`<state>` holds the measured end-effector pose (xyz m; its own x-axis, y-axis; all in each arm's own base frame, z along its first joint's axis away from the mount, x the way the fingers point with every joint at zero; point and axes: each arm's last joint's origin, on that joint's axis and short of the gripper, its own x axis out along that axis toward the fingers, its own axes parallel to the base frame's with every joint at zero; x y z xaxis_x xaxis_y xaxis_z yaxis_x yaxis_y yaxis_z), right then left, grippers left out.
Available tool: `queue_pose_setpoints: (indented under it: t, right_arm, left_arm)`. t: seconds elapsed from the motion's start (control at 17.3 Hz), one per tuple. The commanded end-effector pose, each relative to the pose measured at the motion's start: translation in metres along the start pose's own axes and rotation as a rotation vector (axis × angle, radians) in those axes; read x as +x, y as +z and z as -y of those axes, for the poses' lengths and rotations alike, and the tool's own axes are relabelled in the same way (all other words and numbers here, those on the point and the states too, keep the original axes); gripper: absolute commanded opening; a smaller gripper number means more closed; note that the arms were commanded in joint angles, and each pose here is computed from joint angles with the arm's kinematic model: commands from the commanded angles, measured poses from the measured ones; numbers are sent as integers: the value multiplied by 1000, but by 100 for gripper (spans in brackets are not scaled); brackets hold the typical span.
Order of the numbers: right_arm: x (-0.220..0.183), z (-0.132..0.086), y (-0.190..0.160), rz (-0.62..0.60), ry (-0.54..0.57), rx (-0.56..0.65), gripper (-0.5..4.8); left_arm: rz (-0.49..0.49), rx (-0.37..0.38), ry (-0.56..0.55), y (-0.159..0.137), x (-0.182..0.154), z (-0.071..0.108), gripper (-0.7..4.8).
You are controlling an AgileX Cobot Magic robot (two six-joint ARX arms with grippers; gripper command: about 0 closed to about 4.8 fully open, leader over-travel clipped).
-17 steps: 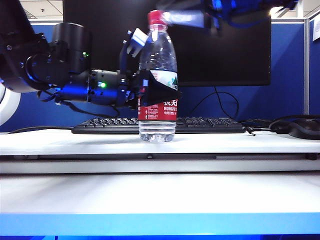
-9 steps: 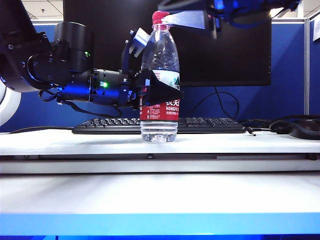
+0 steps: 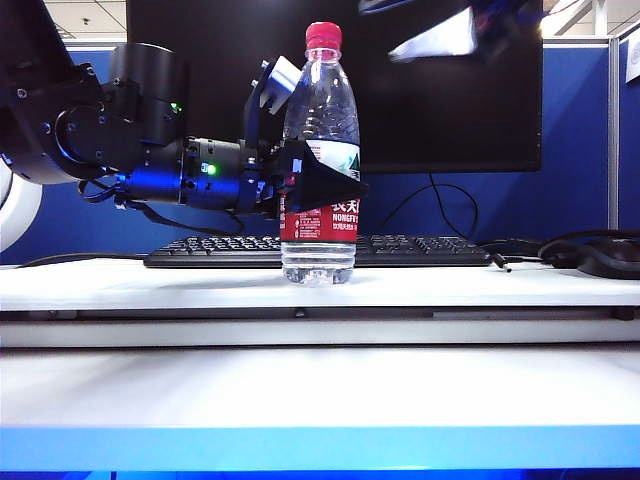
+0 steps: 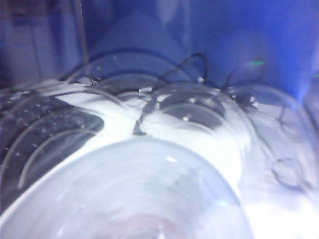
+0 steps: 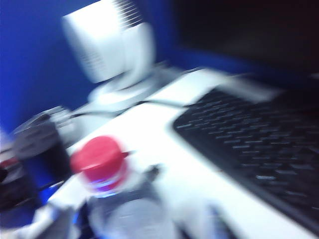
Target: Unscrew the cap from the plastic bottle on the table.
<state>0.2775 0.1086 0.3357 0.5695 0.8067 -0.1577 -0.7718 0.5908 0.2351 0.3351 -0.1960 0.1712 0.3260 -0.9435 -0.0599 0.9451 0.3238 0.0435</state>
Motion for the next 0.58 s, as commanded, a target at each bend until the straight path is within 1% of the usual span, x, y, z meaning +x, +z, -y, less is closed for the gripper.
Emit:
queue_pose_setpoints:
  t: [0.06, 0.12, 0.23, 0.35, 0.46, 0.58]
  right_arm:
    - [-5, -22, 8, 33, -133, -19, 350]
    - [0, -39, 9, 57, -216, -37, 479]
    - [12, -65, 7, 89, -334, -59, 479]
    - [26, -88, 1, 126, -402, -76, 479]
    - [36, -102, -2, 164, -450, -80, 479]
    - [45, -109, -6, 180, -454, -62, 479]
  left_arm:
    - [-14, -7, 17, -2, 0, 0, 235]
    - [-14, -7, 18, -2, 0, 0, 235]
    - [-13, -7, 17, -2, 0, 0, 235]
    - [-13, -7, 17, -2, 0, 0, 235]
    - [-13, -7, 17, -2, 0, 0, 235]
    - [-13, -8, 12, -2, 0, 0, 235]
